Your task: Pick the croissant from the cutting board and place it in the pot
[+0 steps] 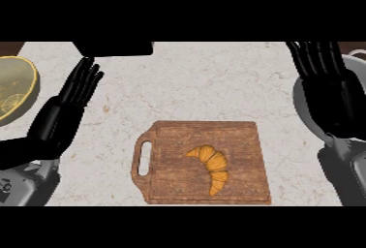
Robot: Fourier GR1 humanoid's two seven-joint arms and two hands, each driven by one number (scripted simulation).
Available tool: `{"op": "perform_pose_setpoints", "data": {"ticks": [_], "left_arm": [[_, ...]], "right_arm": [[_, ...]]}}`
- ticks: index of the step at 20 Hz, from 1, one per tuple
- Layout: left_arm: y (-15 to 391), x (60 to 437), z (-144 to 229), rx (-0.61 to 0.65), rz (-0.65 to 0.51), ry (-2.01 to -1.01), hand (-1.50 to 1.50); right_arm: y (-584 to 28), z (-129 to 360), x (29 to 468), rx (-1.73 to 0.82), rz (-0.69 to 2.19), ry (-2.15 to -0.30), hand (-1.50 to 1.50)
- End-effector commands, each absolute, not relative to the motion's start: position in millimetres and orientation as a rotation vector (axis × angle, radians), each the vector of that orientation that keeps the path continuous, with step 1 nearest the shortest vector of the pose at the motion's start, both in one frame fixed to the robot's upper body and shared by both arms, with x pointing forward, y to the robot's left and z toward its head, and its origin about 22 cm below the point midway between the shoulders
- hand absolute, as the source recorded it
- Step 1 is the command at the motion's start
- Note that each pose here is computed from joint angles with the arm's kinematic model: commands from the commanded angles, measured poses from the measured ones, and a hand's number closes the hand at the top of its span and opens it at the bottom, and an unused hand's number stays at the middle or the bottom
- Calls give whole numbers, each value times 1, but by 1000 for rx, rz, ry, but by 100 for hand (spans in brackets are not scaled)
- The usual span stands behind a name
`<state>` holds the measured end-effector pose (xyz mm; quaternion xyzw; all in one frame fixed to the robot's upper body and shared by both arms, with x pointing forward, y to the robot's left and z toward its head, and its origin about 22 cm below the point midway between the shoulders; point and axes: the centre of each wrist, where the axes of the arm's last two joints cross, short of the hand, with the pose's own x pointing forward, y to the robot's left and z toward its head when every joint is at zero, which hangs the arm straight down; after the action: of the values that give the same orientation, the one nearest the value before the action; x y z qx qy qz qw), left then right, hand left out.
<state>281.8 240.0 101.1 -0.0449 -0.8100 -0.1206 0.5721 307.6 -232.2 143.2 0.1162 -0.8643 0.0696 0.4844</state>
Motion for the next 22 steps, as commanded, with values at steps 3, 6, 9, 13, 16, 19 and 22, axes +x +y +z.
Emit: {"op": "perform_pose_setpoints", "data": {"ticks": [3, 6, 9, 13, 16, 19, 22], "left_arm": [[289, 274, 66, 175, -221, -1707, 0], [338, 257, 41, 431, -174, -1508, 0], [340, 244, 22, 426, -130, -1418, 0], [342, 240, 19, 458, -120, -1374, 0], [318, 233, 11, 444, -122, -1375, 0], [334, 230, 20, 419, -136, -1371, 0], [330, 240, 25, 455, -132, -1374, 0]], "right_arm": [[-265, 75, 281, 35, 194, -1711, 150], [-295, 19, 258, -146, 190, -1360, 150], [-326, 64, 261, -668, 550, -1696, -150], [-271, 21, 208, -665, 477, -1812, -150], [-274, 33, 179, -639, 511, -1763, -150], [-262, 50, 171, -646, 648, -1648, -150], [-251, 79, 182, -640, 761, -1554, -150]]}}
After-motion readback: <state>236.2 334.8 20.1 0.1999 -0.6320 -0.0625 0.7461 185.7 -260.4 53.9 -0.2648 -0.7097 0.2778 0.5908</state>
